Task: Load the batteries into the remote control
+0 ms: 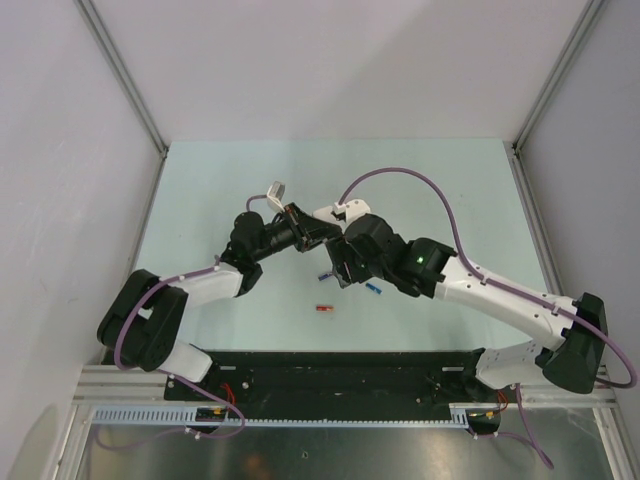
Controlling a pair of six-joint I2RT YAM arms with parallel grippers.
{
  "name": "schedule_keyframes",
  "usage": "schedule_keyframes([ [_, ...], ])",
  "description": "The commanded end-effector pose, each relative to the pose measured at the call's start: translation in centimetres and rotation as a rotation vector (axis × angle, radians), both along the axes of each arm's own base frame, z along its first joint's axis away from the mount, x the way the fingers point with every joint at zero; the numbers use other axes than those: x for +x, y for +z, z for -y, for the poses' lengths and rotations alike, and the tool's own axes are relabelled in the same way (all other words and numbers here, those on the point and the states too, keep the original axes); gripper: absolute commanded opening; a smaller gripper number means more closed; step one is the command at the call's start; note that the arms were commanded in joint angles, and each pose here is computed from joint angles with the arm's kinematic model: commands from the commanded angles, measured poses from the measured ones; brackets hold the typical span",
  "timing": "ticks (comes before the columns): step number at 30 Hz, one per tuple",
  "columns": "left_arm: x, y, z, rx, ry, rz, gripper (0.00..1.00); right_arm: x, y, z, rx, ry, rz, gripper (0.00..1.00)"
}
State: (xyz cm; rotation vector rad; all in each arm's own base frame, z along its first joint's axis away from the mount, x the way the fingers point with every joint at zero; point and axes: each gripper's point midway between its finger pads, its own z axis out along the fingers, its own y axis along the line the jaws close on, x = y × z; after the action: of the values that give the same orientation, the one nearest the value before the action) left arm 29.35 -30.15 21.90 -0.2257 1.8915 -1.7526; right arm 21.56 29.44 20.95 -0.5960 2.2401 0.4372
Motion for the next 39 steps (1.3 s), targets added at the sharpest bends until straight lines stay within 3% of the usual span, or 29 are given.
schedule_keyframes([
  [1,-0.6,2.6,-0.1,-0.034,-0.017,0.078,0.0,0.7,1.6,-1.1,0.042,0.012,0.028,0.62],
  [13,-0.5,2.6,-0.1,-0.033,-0.015,0.083,0.0,0.7,1.8,-0.4,0.032,-0.007,0.035,0.42],
  [28,0.9,1.0,-0.3,0.007,0.021,0.085,0.0,-1.3,4.6,1.6,0.101,-0.007,0.032,0.38],
  [34,0.4,1.1,-1.8,0.005,0.038,0.095,0.0,2.5,0.6,6.9,0.001,-0.196,-0.007,0.38],
  [39,-2.3,2.1,-3.4,-0.008,0.035,0.147,0.0,6.2,-5.0,11.2,-0.063,-0.354,-0.08,0.38],
])
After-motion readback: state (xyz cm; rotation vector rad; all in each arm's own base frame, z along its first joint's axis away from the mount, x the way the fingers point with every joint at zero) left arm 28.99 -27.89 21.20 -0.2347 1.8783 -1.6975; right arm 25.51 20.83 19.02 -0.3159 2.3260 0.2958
